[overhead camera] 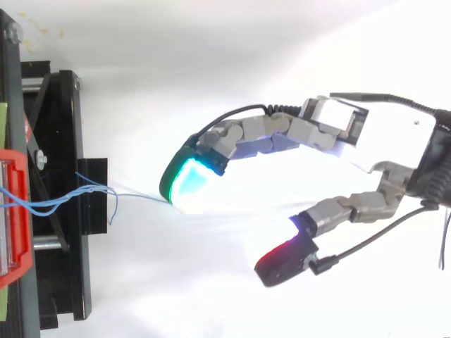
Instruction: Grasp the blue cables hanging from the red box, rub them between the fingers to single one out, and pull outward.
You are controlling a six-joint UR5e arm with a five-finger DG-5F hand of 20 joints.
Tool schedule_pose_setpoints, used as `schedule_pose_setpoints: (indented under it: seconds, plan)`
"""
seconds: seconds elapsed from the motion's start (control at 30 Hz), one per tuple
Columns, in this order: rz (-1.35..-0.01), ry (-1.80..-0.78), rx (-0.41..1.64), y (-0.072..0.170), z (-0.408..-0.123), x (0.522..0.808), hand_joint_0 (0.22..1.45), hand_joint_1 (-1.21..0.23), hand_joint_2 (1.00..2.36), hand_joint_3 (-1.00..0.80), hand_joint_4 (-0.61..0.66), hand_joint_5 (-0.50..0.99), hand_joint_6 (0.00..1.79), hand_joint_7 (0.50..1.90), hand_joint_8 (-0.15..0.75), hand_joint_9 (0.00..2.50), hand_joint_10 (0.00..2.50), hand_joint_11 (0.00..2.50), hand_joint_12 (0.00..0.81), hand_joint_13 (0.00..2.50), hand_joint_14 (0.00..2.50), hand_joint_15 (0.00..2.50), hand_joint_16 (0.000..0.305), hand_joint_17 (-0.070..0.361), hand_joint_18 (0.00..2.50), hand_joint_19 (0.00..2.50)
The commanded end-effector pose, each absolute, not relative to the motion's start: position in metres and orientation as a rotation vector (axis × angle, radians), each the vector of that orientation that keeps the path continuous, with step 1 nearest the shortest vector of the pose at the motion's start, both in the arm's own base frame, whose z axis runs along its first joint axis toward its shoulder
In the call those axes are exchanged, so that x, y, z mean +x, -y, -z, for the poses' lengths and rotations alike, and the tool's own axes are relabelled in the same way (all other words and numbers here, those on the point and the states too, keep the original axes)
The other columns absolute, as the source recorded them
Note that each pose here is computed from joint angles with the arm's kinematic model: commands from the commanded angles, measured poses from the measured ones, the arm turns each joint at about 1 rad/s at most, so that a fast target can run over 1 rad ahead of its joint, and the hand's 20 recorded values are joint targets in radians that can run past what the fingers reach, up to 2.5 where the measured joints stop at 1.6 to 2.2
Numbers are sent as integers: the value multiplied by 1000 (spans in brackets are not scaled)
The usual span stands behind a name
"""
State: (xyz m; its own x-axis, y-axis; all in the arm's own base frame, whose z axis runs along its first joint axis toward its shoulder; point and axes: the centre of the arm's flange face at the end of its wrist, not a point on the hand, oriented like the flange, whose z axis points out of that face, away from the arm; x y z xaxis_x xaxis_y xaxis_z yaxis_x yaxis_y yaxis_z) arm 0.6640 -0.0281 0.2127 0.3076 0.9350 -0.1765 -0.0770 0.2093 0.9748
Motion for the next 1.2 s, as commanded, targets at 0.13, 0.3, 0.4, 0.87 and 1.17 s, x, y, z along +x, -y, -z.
schedule_pose_setpoints:
  seconds: [0.13,0.3,0.4,0.87,1.17]
  plan:
    - [-855,-969,1110,19,-211,666,470,-960,1000,-500,307,-151,502,795,207,765,0,32,284,515,0,16,36,82,371,142]
    - [-834,-960,1107,16,-212,666,505,-972,1000,-500,286,-148,502,800,169,821,0,35,243,605,2,36,29,65,451,150]
    - [-819,-960,1104,17,-205,668,525,-951,1000,-500,277,-145,502,798,152,858,0,41,227,651,0,53,25,57,508,169]
    - [-840,-941,1143,17,-148,698,347,-682,1000,-500,227,-194,502,795,249,494,0,0,359,252,0,1,56,125,69,97]
    - [-781,-939,1144,20,-147,696,350,-629,1000,-500,156,-256,501,761,233,0,0,0,360,0,1,0,62,140,0,96]
